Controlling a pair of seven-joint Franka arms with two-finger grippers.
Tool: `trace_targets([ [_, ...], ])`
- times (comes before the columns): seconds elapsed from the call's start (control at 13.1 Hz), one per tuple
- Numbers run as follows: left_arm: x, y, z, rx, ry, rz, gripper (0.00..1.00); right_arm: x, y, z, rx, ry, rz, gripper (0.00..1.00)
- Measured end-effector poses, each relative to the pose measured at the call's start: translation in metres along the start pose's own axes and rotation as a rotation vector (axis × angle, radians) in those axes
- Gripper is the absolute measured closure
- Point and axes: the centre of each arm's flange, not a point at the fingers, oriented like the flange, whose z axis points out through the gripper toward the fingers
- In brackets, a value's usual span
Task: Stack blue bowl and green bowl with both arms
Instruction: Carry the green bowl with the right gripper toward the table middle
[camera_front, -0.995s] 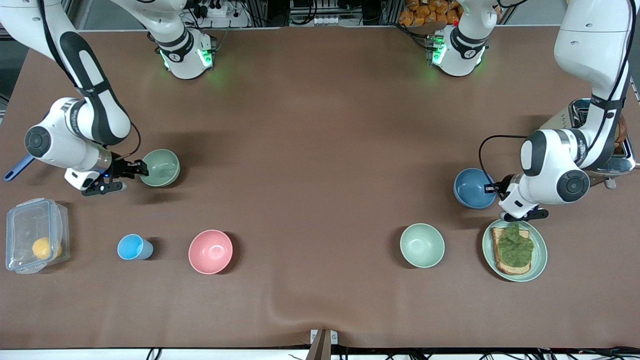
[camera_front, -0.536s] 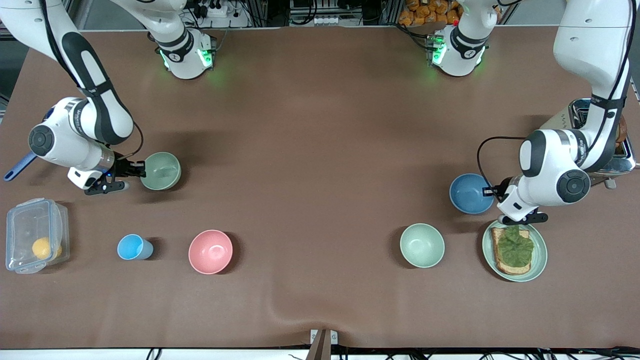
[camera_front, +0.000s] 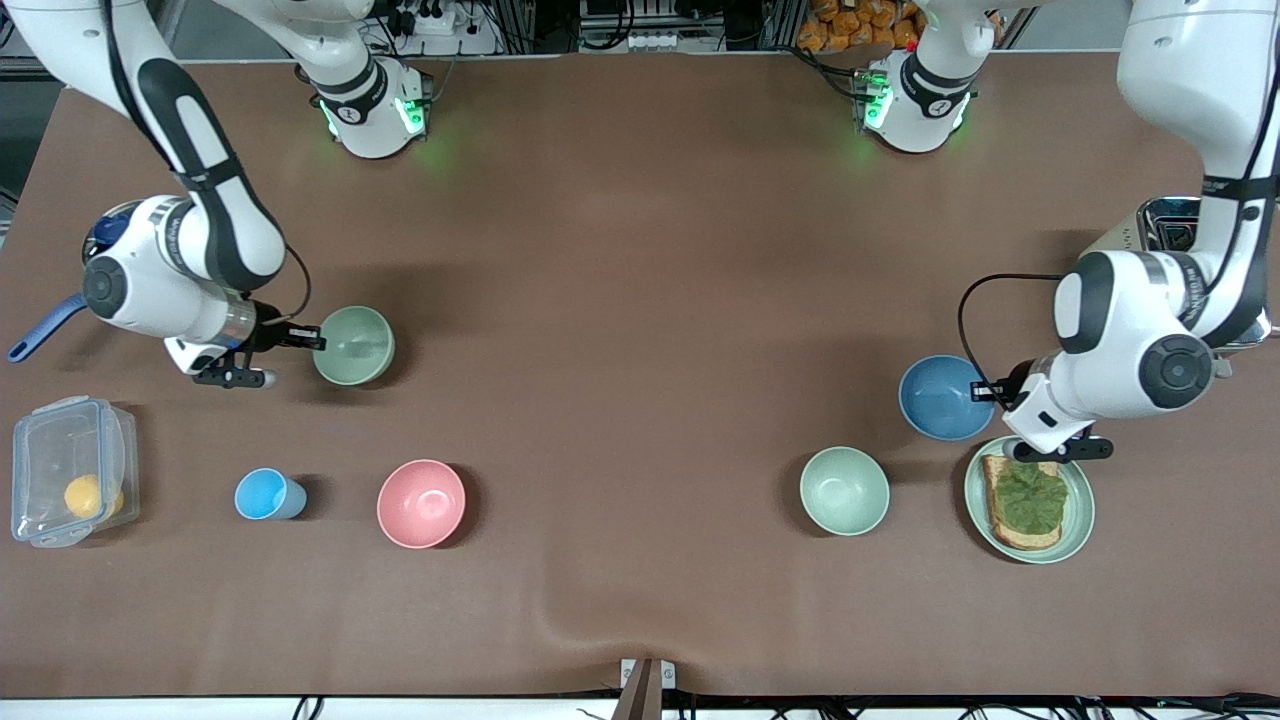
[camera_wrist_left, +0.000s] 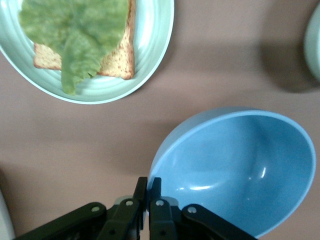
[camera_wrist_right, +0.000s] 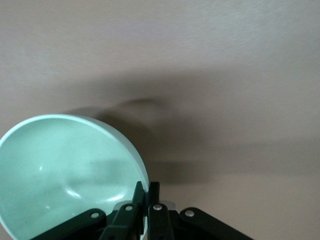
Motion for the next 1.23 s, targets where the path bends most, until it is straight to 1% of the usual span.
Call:
trace_targets([
  [0.31, 0.005, 0.014, -0.049, -0.006, 0.035, 0.021, 0.95, -0.014, -0.076, -0.007, -0.02, 0.001, 0.145, 0.96],
  [0.54, 0.005, 0.027, -0.072, -0.012, 0.05, 0.042, 0.95, -0.035, -0.145, -0.008, -0.028, 0.012, 0.281, 0.96],
  [0.61, 0.005, 0.031, -0.078, -0.015, 0.057, 0.049, 0.95, -0.044, -0.17, -0.006, -0.013, 0.013, 0.333, 0.96],
  [0.77, 0.004, 0.037, -0.087, -0.017, 0.069, 0.058, 0.95, -0.067, -0.228, 0.001, 0.017, 0.045, 0.429, 0.96],
  [0.92, 0.004, 0.036, -0.093, -0.018, 0.072, 0.057, 0.95, -0.093, -0.276, 0.008, 0.042, 0.07, 0.492, 0.96],
  [1.07, 0.004, 0.032, -0.095, -0.016, 0.064, 0.052, 0.95, -0.112, -0.31, 0.01, 0.084, 0.063, 0.546, 0.96],
  [1.23, 0.004, 0.027, -0.095, -0.016, 0.061, 0.044, 0.95, -0.127, -0.343, 0.013, 0.132, 0.072, 0.594, 0.96],
])
